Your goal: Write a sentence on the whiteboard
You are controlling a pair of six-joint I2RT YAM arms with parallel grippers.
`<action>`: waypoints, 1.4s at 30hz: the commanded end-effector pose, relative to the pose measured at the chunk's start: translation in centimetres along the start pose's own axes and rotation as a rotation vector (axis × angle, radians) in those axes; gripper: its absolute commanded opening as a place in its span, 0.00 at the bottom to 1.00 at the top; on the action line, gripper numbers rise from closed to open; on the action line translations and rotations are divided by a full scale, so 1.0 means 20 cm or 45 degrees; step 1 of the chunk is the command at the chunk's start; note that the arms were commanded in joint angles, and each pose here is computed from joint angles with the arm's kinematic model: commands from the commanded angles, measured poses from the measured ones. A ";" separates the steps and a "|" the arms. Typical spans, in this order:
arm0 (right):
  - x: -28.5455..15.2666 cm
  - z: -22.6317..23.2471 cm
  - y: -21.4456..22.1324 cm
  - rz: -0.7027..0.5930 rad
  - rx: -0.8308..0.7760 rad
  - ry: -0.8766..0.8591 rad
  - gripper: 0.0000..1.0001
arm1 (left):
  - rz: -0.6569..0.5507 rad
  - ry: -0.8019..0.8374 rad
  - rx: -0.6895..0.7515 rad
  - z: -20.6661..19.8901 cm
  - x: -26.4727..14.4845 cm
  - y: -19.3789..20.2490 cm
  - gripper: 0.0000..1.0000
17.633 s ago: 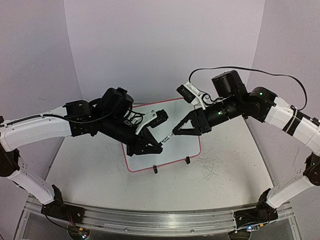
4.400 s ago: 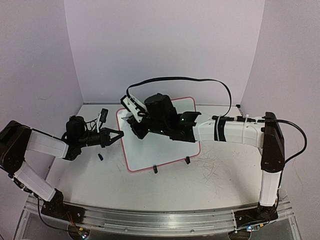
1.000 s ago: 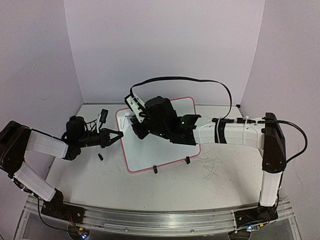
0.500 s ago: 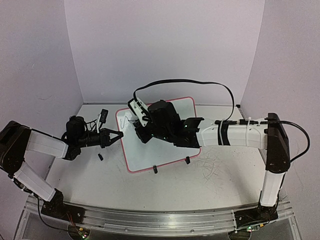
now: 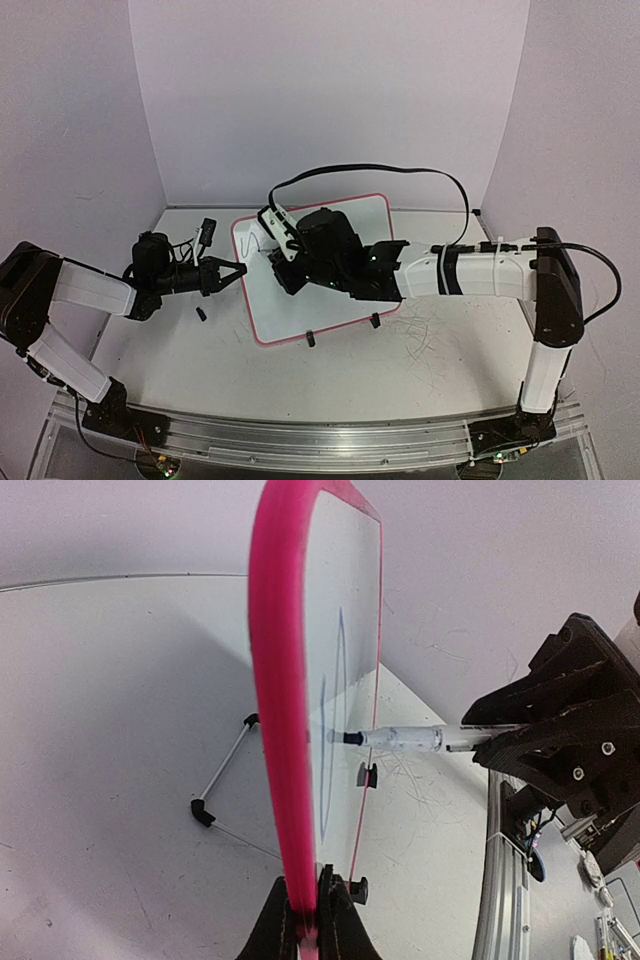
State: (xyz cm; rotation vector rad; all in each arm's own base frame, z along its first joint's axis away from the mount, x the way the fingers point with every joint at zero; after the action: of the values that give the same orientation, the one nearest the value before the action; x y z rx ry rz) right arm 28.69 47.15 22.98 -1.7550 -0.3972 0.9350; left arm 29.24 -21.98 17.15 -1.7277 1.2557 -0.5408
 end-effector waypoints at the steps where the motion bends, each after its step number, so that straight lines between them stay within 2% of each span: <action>1: -0.05 -0.03 -0.05 -0.022 0.034 0.021 0.00 | -0.067 0.003 0.138 -0.03 0.00 -0.11 0.00; 16: -0.05 -0.02 -0.01 0.003 0.037 0.019 0.00 | -0.062 0.003 0.135 -0.02 0.00 -0.10 0.00; 42: -0.02 -0.21 -0.21 -0.113 0.063 0.222 0.00 | -0.060 0.003 0.137 -0.03 -0.01 -0.09 0.00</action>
State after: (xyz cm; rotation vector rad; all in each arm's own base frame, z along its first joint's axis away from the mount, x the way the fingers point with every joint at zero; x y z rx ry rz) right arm 30.52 46.30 25.72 -1.7476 -0.3518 0.8130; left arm 29.20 -21.99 17.23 -1.7244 1.2541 -0.5452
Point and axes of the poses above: each gripper's point midway between its finger pads, its own x axis out along the fingers, its own z axis along the line the jaws close on, y = z × x, the point moved 3 cm from there along -x, back along the fingers
